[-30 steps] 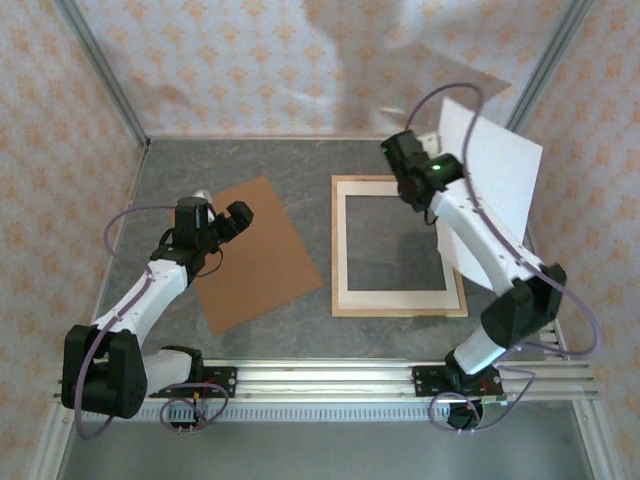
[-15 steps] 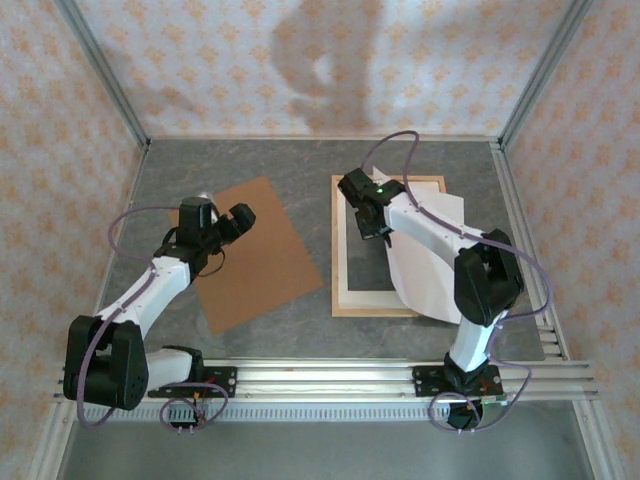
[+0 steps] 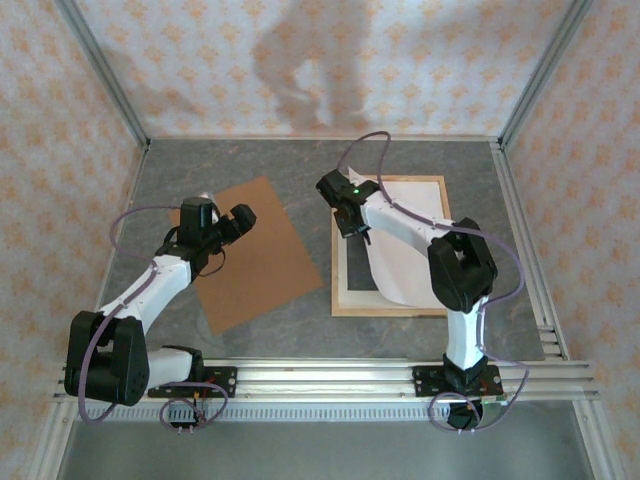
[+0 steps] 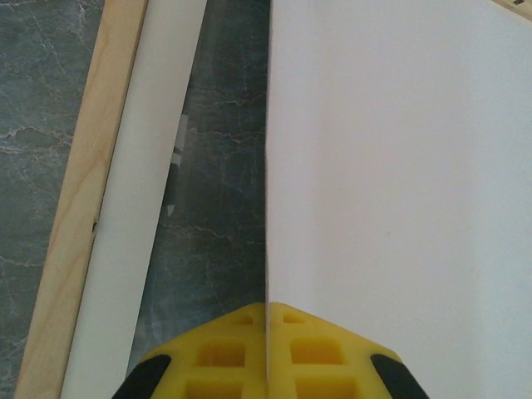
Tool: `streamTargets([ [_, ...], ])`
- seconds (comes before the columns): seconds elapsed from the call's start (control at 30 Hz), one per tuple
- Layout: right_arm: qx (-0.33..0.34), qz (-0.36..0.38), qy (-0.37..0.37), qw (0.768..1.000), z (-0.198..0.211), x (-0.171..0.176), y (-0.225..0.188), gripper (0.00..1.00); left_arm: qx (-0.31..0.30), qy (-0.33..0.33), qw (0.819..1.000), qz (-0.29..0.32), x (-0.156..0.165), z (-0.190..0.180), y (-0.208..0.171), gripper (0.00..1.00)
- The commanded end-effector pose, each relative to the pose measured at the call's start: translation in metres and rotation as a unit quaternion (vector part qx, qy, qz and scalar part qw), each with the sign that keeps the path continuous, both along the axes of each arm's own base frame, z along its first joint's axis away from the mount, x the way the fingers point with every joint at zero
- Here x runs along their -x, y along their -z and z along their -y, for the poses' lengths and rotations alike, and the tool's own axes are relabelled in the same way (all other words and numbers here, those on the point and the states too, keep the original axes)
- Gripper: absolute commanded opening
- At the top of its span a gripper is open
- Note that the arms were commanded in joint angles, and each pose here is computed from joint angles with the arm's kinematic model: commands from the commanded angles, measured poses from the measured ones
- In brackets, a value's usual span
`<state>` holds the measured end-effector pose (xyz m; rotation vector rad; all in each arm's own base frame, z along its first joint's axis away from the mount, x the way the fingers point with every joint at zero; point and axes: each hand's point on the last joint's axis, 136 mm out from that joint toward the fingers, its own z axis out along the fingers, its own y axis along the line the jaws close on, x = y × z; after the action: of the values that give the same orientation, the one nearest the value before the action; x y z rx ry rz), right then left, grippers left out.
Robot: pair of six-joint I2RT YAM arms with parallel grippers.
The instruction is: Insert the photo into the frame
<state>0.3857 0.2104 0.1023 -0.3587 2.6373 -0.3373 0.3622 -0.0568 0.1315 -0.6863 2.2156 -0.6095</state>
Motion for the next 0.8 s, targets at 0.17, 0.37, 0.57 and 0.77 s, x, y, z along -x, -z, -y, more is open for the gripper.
streamTargets([
  [0.17,0.045,0.021,0.014,0.999,0.011,-0.014,-0.004,0.0,-0.01,0.002,1.0,0.008,-0.008,0.0,0.0,0.94],
  [0.37,0.047,0.016,0.021,0.999,0.012,-0.013,-0.001,0.0,-0.012,0.003,1.0,0.003,-0.007,0.0,0.005,0.95],
  [0.57,0.01,0.004,0.028,1.0,0.003,-0.009,0.005,0.09,-0.011,0.005,1.0,0.0,-0.009,0.001,0.009,0.95],
  [0.77,0.013,-0.003,0.033,0.999,0.002,-0.009,0.015,0.21,-0.009,0.008,1.0,-0.001,-0.01,0.002,0.008,0.95],
])
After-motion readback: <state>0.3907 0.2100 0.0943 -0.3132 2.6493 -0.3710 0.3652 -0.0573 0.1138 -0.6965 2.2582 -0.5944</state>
